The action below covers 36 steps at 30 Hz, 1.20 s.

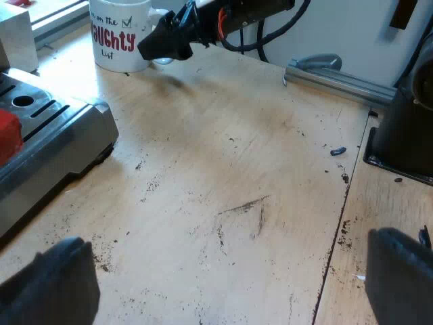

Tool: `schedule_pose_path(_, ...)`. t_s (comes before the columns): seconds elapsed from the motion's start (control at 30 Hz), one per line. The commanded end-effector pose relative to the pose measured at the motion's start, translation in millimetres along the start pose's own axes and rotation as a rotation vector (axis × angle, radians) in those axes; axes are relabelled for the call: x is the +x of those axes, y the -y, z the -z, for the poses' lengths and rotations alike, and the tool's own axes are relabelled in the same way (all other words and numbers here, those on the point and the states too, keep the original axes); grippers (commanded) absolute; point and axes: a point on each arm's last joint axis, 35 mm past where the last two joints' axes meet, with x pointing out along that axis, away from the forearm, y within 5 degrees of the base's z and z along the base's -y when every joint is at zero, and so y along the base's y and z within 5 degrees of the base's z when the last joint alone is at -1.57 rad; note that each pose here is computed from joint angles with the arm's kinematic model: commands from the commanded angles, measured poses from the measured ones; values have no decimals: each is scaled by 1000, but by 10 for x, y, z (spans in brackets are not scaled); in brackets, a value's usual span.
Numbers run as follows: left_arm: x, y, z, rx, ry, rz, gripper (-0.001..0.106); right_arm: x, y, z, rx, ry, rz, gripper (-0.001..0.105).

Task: Place mug into machine

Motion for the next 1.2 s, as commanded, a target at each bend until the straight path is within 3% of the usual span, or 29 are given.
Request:
schedule_pose_path(0.03,1,7,-14,16,11,6,82,34,22,-30,-8,12,-4,82)
schedule_pose_path(0.07,1,6,-14,16,11,3,82,34,21,-30,-8,12,-6,78)
schedule_pose_path(0.1,1,6,-14,16,11,4,82,34,21,-28,-8,12,-7,71)
schedule_pose_path(0.13,1,5,-14,16,12,1,82,34,21,-28,-8,12,-6,56)
schedule_pose_path(0.17,1,5,-14,16,12,1,82,34,22,-27,-8,10,-3,52)
schedule_pose_path(0.23,1,4,-14,16,12,-1,82,34,24,-24,-8,6,5,23)
schedule_pose_path(0.3,1,-2,-15,15,15,-18,82,29,23,-22,-8,1,3,0)
schedule_pose_path(0.47,0,-10,-19,16,20,-43,82,-56,19,-7,-7,-54,-3,0)
schedule_pose_path(0.6,-2,-37,-25,51,32,-119,82,-321,25,-29,-115,-128,-10,0)
schedule_pose_path(0.7,-5,-53,-28,73,37,-167,82,-533,41,-101,-150,-106,-3,0)
schedule_pose_path(1.0,46,-177,97,59,16,-336,82,-1308,53,-286,-151,-17,-21,0)
schedule_pose_path(1.2,39,-207,102,58,22,-414,82,-1833,40,-374,-113,22,-60,0)
